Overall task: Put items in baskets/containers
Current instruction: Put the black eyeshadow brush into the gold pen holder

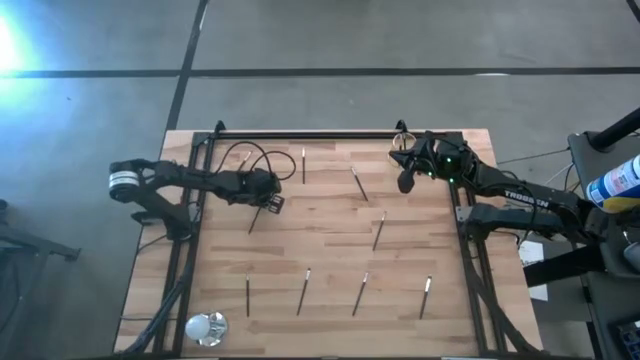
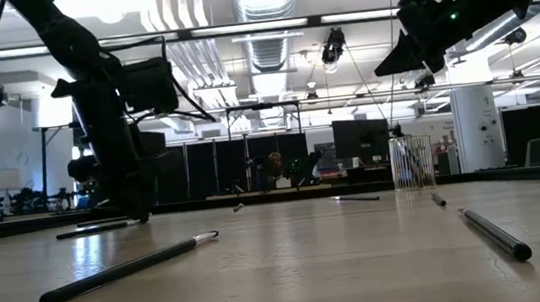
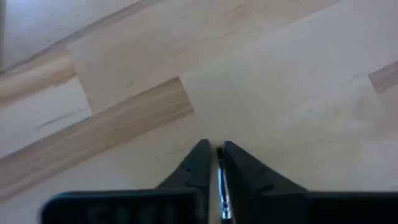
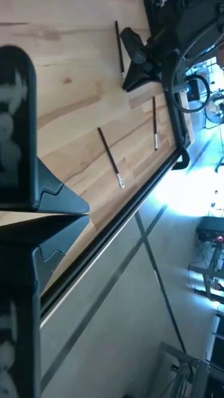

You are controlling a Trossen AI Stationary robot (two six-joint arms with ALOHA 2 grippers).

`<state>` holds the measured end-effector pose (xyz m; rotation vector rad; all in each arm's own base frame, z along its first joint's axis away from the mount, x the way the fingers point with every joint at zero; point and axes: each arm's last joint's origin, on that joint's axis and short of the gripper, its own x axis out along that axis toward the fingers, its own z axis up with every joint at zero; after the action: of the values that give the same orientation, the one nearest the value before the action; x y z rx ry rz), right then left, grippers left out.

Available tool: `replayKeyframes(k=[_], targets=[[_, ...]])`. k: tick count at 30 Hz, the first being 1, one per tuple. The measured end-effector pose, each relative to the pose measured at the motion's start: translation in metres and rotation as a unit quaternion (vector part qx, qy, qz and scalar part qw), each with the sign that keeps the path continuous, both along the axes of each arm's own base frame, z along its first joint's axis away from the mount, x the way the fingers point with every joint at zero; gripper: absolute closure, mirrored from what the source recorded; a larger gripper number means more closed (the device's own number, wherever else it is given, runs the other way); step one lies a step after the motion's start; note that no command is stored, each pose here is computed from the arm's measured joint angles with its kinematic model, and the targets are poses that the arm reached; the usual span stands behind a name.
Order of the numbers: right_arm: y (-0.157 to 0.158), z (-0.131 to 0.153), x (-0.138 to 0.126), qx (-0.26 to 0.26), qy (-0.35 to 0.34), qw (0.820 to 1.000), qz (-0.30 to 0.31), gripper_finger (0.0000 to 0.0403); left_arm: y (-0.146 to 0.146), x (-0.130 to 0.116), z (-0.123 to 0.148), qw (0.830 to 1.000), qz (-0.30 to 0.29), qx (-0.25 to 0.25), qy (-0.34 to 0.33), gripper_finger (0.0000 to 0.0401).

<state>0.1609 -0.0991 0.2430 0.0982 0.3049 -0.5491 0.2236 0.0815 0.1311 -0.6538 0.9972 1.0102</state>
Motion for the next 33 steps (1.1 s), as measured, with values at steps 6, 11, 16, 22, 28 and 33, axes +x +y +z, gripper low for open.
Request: replayKeyframes(k=[6, 11, 16, 22, 28, 33], targets=[[0.000, -0.001, 0.000, 0.000, 0.003, 1.000, 0.000, 0.0394, 0.000, 0.000, 0.006, 1.000, -0.022, 0.017, 0.001, 0.0399], [0.000, -0.003, -0.001, 0.000, 0.007, 1.000, 0.000, 0.0394, 0.001, -0.005, 0.030, 0.997, -0.017, 0.060, -0.038, 0.0401], [0.000, -0.004, -0.001, 0.002, 0.008, 1.000, 0.000, 0.0394, -0.001, -0.005, 0.061, 0.982, -0.028, 0.114, -0.149, 0.0401], [0.002, -0.017, 0.000, 0.023, 0.003, 1.000, 0.004, 0.0394, -0.011, 0.010, 0.083, 0.916, -0.117, 0.164, -0.348, 0.0401], [0.012, -0.035, 0.013, 0.048, -0.095, 0.985, 0.133, 0.0394, -0.016, 0.024, 0.086, 0.817, -0.189, 0.192, -0.509, 0.0401], [0.019, -0.044, 0.027, 0.062, -0.177, 0.967, 0.174, 0.0392, -0.014, 0.046, 0.084, 0.769, -0.250, 0.209, -0.550, 0.0401]])
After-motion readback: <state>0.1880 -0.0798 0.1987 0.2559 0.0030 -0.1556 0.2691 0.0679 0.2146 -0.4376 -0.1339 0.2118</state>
